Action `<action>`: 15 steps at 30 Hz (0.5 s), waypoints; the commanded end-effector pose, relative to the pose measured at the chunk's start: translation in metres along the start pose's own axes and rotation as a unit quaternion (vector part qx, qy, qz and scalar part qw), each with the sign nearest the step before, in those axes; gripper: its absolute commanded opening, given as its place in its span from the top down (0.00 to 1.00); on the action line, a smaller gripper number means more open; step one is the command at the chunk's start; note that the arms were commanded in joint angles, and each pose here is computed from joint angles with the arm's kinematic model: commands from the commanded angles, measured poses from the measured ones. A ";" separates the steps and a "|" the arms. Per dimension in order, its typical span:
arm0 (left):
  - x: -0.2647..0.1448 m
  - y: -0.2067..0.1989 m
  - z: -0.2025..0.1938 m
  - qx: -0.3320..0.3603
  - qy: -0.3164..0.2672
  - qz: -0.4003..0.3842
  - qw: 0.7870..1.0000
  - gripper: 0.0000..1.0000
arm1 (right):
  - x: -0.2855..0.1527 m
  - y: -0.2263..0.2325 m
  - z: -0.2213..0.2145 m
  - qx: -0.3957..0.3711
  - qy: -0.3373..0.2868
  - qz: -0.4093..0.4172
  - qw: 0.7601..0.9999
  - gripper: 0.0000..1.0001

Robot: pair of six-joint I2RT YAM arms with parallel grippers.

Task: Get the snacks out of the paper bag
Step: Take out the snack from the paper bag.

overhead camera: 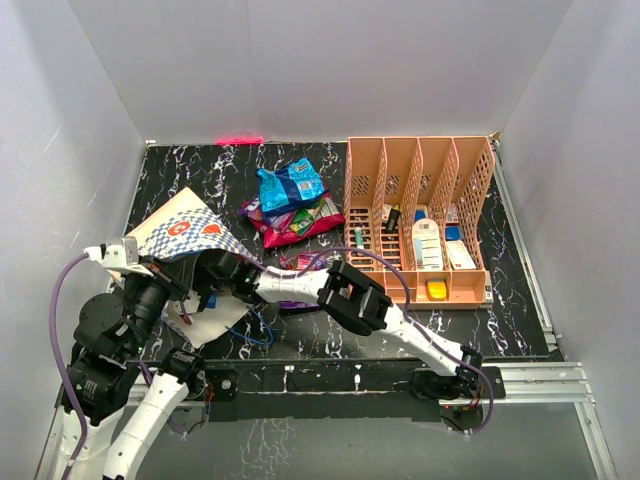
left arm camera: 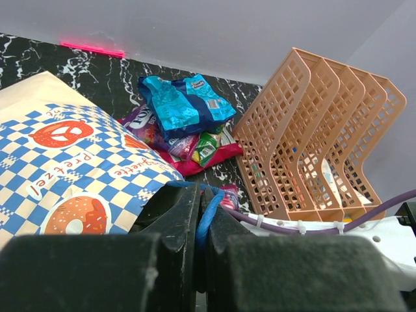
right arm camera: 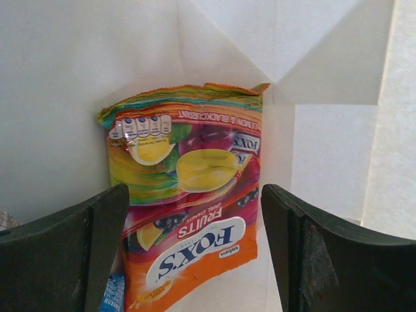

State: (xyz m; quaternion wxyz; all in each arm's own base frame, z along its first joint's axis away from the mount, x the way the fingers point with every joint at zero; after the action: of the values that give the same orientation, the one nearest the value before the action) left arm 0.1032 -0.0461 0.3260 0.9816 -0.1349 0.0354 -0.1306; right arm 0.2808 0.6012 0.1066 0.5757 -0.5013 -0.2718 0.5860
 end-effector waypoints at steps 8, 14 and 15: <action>0.004 -0.016 0.023 -0.007 -0.019 -0.045 0.999 1.00 | -0.006 0.031 0.006 0.056 -0.069 0.160 0.983 0.08; 0.004 -0.024 0.022 -0.029 -0.010 -0.074 0.997 1.00 | 0.013 0.041 -0.022 0.061 -0.019 0.102 0.993 0.11; 0.003 -0.024 0.022 -0.033 -0.008 -0.076 0.997 1.00 | 0.016 0.040 -0.029 0.054 -0.006 0.092 0.994 0.12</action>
State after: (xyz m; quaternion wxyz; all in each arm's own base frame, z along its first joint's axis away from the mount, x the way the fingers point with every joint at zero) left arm 0.1067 -0.0566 0.3353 0.9745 -0.1449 0.0455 -0.1652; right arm 0.2770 0.6024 0.1012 0.5282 -0.4681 -0.2376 0.6674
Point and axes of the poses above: each gripper's point midway between its finger pads, its own x axis out along the fingers, its own y axis along the line the jaws close on, z = x × y, the point moved 7 cm from there along -x, back along the fingers, and after that the axes turned 7 degrees about x, right-handed, at the moved point
